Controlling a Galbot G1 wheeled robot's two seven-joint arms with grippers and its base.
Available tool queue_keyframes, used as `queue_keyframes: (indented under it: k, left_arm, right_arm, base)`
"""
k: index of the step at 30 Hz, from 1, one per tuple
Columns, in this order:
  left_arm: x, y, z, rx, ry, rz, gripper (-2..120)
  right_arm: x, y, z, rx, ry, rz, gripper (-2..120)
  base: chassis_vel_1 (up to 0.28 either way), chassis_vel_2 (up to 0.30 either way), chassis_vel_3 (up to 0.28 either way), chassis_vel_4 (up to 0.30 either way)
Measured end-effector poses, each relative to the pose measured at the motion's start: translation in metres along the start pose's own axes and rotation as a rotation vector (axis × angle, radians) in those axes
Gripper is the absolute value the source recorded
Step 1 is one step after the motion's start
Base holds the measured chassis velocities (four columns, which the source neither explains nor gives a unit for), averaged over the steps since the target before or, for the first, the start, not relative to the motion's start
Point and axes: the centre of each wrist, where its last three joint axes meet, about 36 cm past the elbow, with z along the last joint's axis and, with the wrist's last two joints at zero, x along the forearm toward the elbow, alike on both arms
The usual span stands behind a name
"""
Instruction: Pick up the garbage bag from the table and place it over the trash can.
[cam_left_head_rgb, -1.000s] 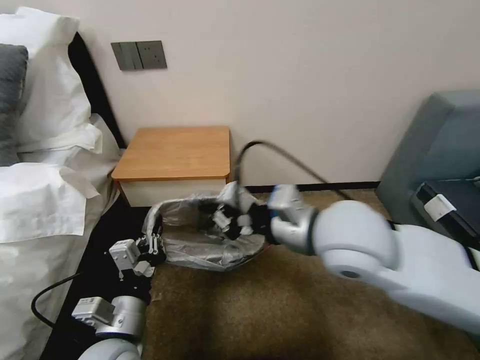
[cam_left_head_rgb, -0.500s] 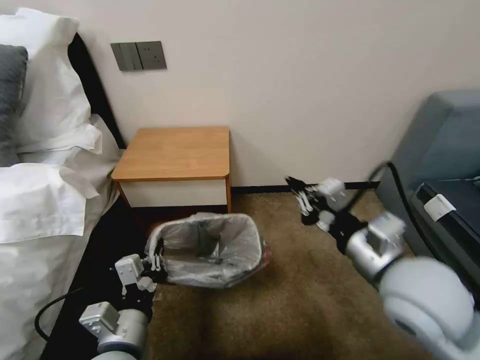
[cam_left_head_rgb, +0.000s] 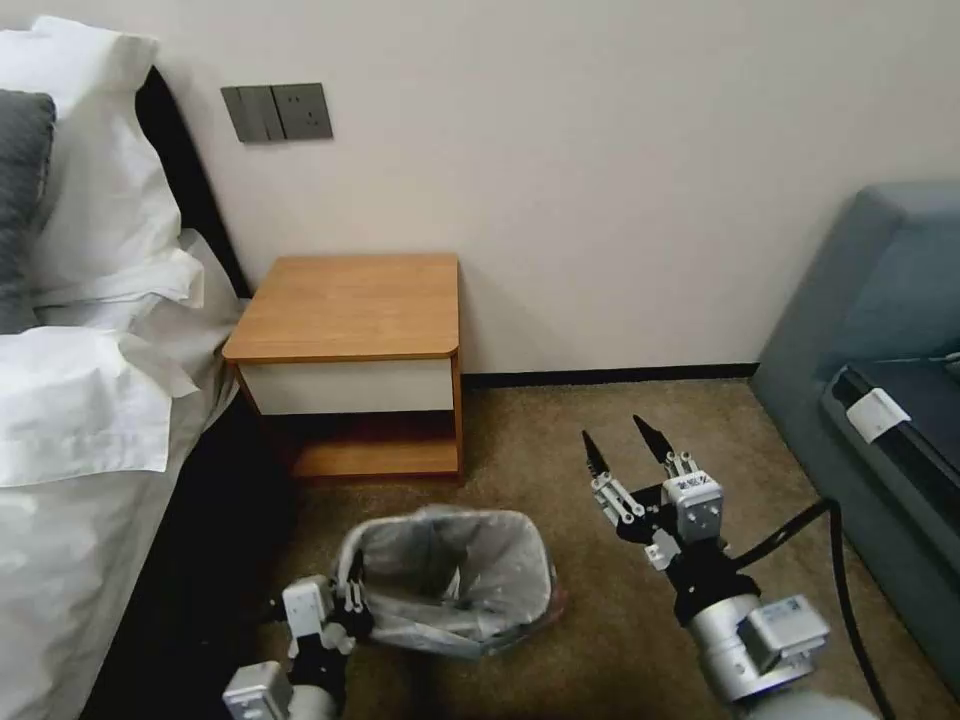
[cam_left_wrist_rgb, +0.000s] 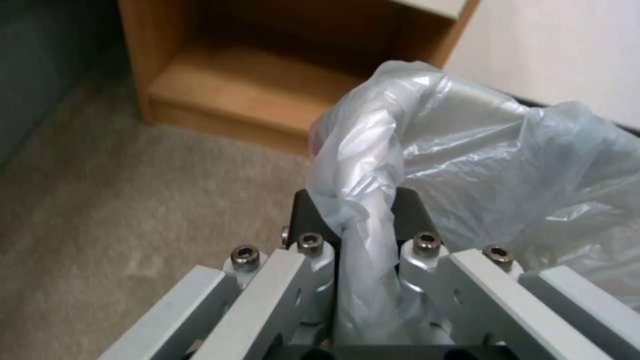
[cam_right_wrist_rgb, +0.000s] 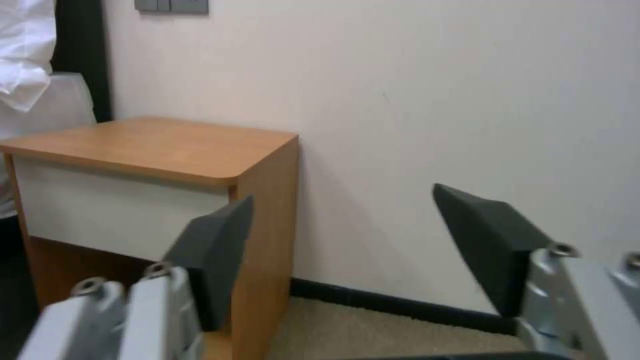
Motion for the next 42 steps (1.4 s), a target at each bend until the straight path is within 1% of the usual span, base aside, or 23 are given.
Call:
queue_keyframes:
  k: [1, 3, 4, 6, 8, 17, 24, 26, 28, 29, 30, 34, 35, 37, 38, 39, 42]
  left_arm:
    - [-0.001, -0.002, 0.003, -0.002, -0.001, 0.003, 8]
    - [-0.004, -0.003, 0.003, -0.002, -0.011, 0.008, 8]
    - [-0.004, -0.003, 0.003, -0.002, -0.011, 0.008, 8]
    - [-0.008, -0.005, 0.002, 0.0, -0.021, 0.014, 8]
    - [-0.012, -0.008, 0.001, 0.006, -0.029, 0.019, 8]
    - [-0.025, -0.012, 0.004, 0.01, -0.01, 0.032, 8]
    - [-0.03, -0.012, 0.005, -0.001, 0.012, 0.037, 8]
    - [-0.03, -0.011, 0.005, -0.004, 0.017, 0.037, 10]
    - [-0.032, -0.01, 0.005, -0.008, 0.022, 0.036, 19]
    - [-0.033, -0.009, 0.005, -0.011, 0.022, 0.032, 23]
    - [-0.033, -0.009, 0.005, -0.011, 0.022, 0.032, 23]
    - [-0.034, -0.007, 0.006, -0.017, 0.024, 0.021, 42]
    - [-0.034, -0.007, 0.006, -0.017, 0.024, 0.021, 42]
    - [-0.033, -0.007, 0.005, -0.018, 0.023, 0.017, 51]
    - [-0.032, -0.008, 0.004, -0.019, 0.021, 0.017, 57]
    - [-0.032, -0.008, 0.004, -0.019, 0.021, 0.017, 57]
    - [-0.029, -0.007, 0.001, -0.023, 0.015, 0.018, 71]
  right_arm:
    - [0.001, 0.001, 0.0, 0.002, 0.002, 0.0, 82]
    - [0.002, 0.0, 0.001, 0.003, 0.005, 0.005, 91]
    - [0.002, 0.0, 0.001, 0.003, 0.005, 0.005, 91]
    - [0.002, -0.001, 0.001, 0.005, 0.005, 0.011, 97]
    - [0.003, 0.0, 0.002, 0.003, 0.006, 0.015, 100]
    - [0.003, 0.0, 0.001, -0.002, 0.006, 0.023, 100]
    - [0.002, 0.0, 0.001, -0.007, 0.006, 0.028, 100]
    - [0.002, -0.001, 0.001, -0.007, 0.006, 0.029, 100]
    - [0.002, -0.001, 0.001, -0.009, 0.006, 0.029, 100]
    - [0.002, -0.001, 0.0, -0.01, 0.006, 0.03, 100]
    - [0.002, -0.001, 0.0, -0.01, 0.006, 0.03, 100]
    - [0.002, -0.001, -0.002, -0.014, 0.003, 0.034, 100]
    - [0.002, -0.001, -0.002, -0.014, 0.003, 0.034, 100]
    - [0.002, -0.001, -0.002, -0.014, 0.003, 0.035, 100]
    - [0.002, -0.001, -0.001, -0.014, 0.004, 0.035, 100]
    - [0.002, -0.001, -0.001, -0.014, 0.004, 0.035, 100]
    - [0.002, 0.0, -0.001, -0.021, 0.004, 0.035, 100]
  base:
    - [0.0, 0.0, 0.0, 0.0]
    - [0.0, 0.0, 0.0, 0.0]
    - [0.0, 0.0, 0.0, 0.0]
    - [0.0, 0.0, 0.0, 0.0]
    - [0.0, 0.0, 0.0, 0.0]
    - [0.0, 0.0, 0.0, 0.0]
    - [0.0, 0.0, 0.0, 0.0]
    - [0.0, 0.0, 0.0, 0.0]
    - [0.0, 0.0, 0.0, 0.0]
    - [0.0, 0.0, 0.0, 0.0]
    - [0.0, 0.0, 0.0, 0.0]
    - [0.0, 0.0, 0.0, 0.0]
    - [0.0, 0.0, 0.0, 0.0]
    - [0.0, 0.0, 0.0, 0.0]
    - [0.0, 0.0, 0.0, 0.0]
    - [0.0, 0.0, 0.0, 0.0]
    - [0.0, 0.0, 0.0, 0.0]
